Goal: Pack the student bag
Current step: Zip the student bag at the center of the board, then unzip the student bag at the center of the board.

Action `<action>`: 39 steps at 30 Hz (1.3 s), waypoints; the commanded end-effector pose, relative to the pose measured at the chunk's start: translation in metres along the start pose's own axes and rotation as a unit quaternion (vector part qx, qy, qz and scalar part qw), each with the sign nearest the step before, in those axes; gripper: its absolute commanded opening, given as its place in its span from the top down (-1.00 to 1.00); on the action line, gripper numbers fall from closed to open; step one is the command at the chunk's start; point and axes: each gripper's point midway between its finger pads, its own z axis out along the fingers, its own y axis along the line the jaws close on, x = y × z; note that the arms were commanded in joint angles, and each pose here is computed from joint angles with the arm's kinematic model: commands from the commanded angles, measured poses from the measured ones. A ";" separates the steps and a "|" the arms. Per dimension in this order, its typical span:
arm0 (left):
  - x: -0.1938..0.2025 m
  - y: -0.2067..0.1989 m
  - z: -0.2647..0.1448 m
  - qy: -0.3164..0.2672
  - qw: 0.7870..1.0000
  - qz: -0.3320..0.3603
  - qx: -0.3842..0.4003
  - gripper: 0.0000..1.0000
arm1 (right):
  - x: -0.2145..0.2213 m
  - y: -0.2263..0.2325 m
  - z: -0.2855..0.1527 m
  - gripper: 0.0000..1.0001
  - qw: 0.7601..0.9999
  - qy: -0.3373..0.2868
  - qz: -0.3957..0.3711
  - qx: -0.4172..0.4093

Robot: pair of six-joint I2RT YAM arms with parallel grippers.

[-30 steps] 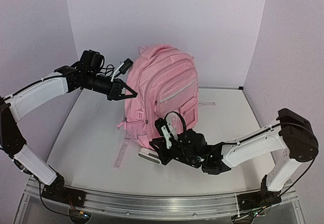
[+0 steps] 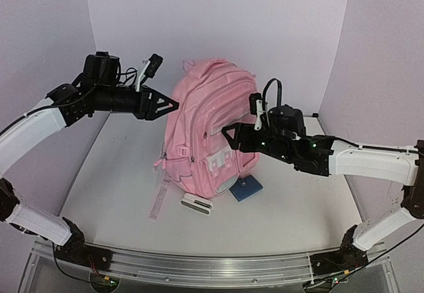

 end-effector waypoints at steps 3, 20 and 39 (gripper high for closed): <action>-0.012 -0.073 0.009 -0.025 0.997 -0.048 0.056 -0.04 | -0.029 -0.027 -0.015 -0.49 0.999 -0.012 0.047 -0.019; 0.002 -0.081 0.020 -0.006 0.999 -0.008 -0.054 -0.20 | -0.066 -0.042 -0.009 -0.64 0.984 -0.047 0.151 -0.087; 0.037 -0.048 0.051 0.043 0.992 0.002 -0.121 -0.11 | 0.009 0.018 -0.062 -0.01 0.963 0.024 0.200 -0.181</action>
